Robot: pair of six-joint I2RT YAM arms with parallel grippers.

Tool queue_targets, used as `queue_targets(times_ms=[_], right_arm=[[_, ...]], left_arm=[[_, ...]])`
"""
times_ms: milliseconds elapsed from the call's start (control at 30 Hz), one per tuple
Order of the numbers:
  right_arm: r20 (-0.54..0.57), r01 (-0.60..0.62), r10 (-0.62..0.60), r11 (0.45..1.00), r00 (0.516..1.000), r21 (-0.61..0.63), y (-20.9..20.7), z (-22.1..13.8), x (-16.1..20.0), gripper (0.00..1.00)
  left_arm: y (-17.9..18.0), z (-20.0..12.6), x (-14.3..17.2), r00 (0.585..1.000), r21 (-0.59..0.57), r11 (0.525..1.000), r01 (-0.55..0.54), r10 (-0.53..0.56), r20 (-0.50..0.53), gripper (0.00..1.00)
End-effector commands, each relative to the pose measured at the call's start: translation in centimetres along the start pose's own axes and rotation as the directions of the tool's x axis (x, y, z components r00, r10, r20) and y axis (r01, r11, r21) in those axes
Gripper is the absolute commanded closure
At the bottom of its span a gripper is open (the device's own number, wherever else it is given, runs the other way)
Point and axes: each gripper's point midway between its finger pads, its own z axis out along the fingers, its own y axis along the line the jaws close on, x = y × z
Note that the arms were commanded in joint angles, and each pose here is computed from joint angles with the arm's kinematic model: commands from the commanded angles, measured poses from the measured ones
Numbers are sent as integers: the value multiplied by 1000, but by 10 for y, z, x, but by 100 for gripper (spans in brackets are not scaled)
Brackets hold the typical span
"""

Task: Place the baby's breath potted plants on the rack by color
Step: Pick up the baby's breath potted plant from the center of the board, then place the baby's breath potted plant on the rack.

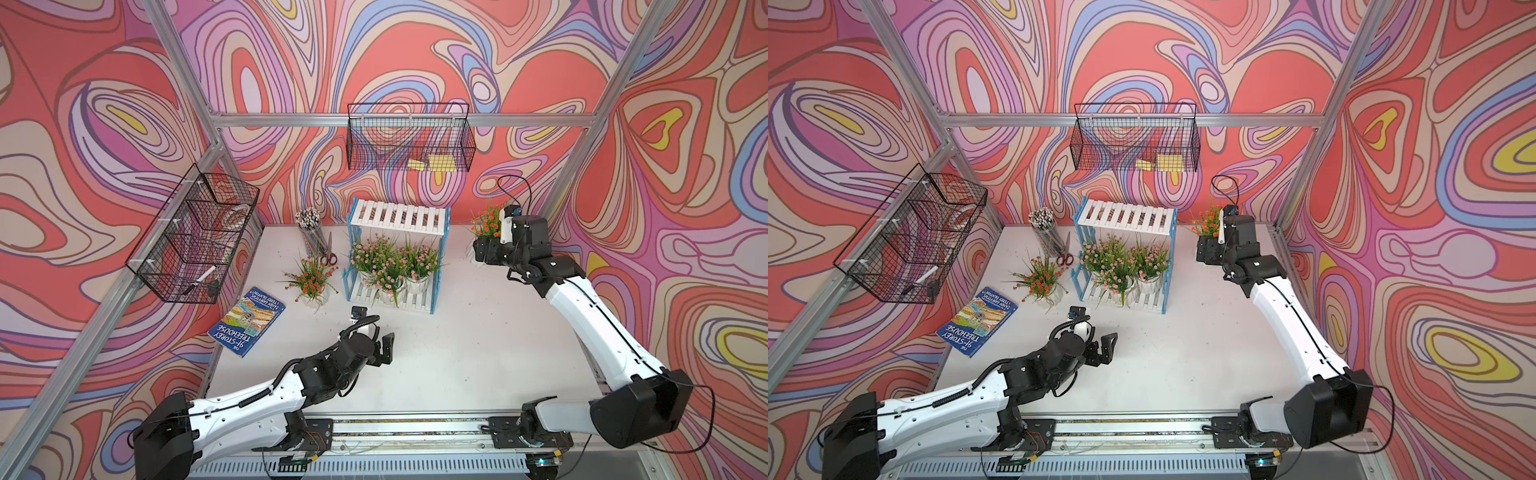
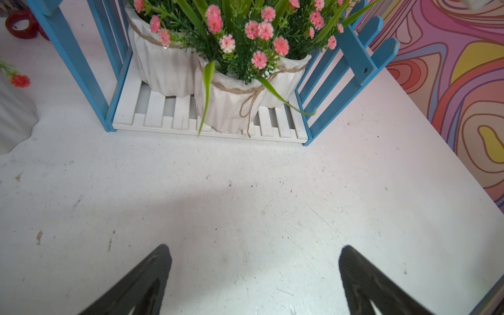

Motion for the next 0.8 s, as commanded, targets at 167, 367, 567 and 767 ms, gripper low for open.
queue_targets(times_ms=[167, 367, 567, 767], right_arm=[[153, 77, -58, 990, 986, -122, 44, -51, -71, 41], [177, 130, -98, 975, 979, -181, 79, -48, -102, 41], [186, 203, -163, 953, 969, -225, 124, -35, -124, 41], [155, 238, -206, 944, 966, -228, 144, -5, -135, 41]], left_arm=[[-8, 0, -6, 1000, 21, 1000, 4, -5, 9, 3], [-8, -1, -8, 1000, 19, 1000, 4, -4, 11, 3], [-8, -2, -8, 1000, 20, 1000, 9, -10, 8, 3], [-7, -5, -8, 1000, 26, 999, 20, -20, 7, 3]])
